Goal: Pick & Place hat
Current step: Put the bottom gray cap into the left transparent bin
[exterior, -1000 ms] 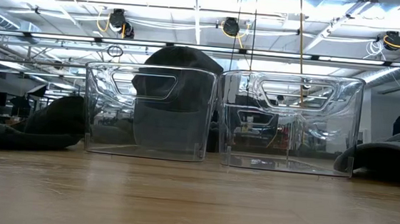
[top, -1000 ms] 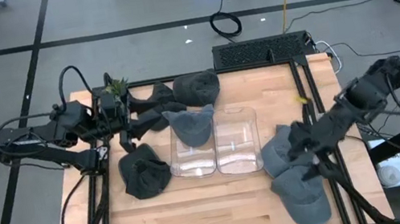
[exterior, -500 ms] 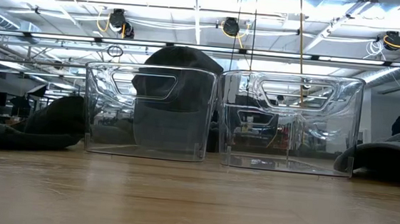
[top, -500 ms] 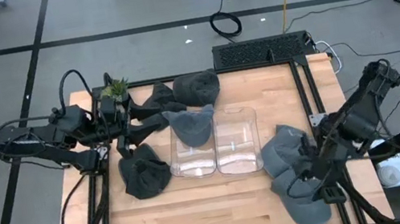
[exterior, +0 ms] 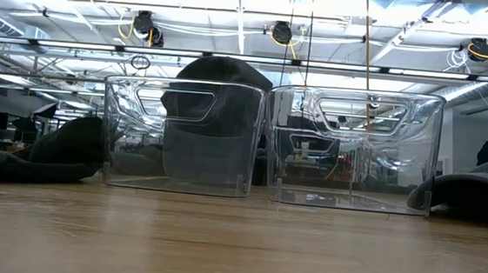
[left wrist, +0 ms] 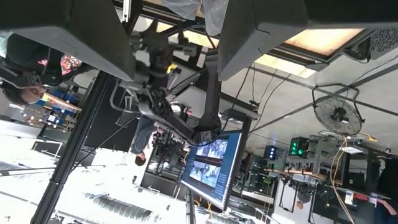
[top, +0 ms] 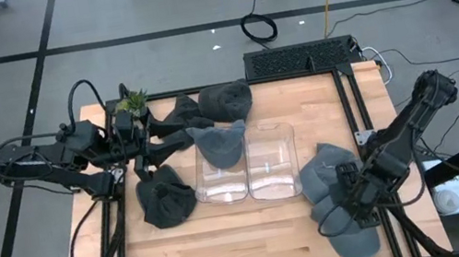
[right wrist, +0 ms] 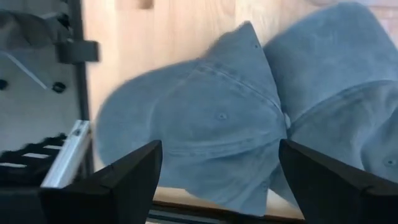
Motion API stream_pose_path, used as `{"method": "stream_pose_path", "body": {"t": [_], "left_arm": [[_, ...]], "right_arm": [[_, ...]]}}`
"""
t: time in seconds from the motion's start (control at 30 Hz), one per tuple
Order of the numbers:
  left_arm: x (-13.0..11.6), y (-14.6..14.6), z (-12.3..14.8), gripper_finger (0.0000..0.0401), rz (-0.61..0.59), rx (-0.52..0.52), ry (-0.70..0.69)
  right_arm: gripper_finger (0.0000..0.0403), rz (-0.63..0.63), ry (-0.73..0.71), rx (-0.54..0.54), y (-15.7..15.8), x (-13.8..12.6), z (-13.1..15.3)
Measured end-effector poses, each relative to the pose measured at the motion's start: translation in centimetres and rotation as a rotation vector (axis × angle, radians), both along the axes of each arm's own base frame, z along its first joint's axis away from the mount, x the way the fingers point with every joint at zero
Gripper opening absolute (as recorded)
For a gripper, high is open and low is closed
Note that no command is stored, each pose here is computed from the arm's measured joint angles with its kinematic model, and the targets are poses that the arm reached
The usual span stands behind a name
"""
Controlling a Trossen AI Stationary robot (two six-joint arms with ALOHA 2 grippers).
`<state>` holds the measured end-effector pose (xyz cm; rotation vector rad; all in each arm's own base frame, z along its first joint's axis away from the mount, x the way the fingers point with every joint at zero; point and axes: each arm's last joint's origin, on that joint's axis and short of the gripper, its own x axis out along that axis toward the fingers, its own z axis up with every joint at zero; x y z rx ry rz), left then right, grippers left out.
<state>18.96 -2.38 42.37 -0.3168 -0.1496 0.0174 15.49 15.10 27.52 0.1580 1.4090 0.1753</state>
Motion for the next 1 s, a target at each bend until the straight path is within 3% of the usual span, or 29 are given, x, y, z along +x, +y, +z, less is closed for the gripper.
{"method": "stream_pose_path", "body": {"t": [0.2,0.43,0.83,1.0], "left_arm": [[0.0,0.0,0.0,0.0239,0.0,0.0,0.0],[0.0,0.0,0.0,0.0239,0.0,0.0,0.0],[0.0,0.0,0.0,0.0239,0.0,-0.001,0.0],[0.0,0.0,0.0,0.0239,0.0,-0.002,0.0]], "right_arm": [[0.0308,0.012,-0.001,-0.012,-0.1,-0.1,-3.0],[0.0308,0.023,-0.01,-0.107,-0.9,-0.4,-5.5],[0.0306,0.049,-0.014,0.041,-1.8,0.4,-9.0],[0.0266,0.054,0.019,0.075,-2.0,0.0,-10.2]]}}
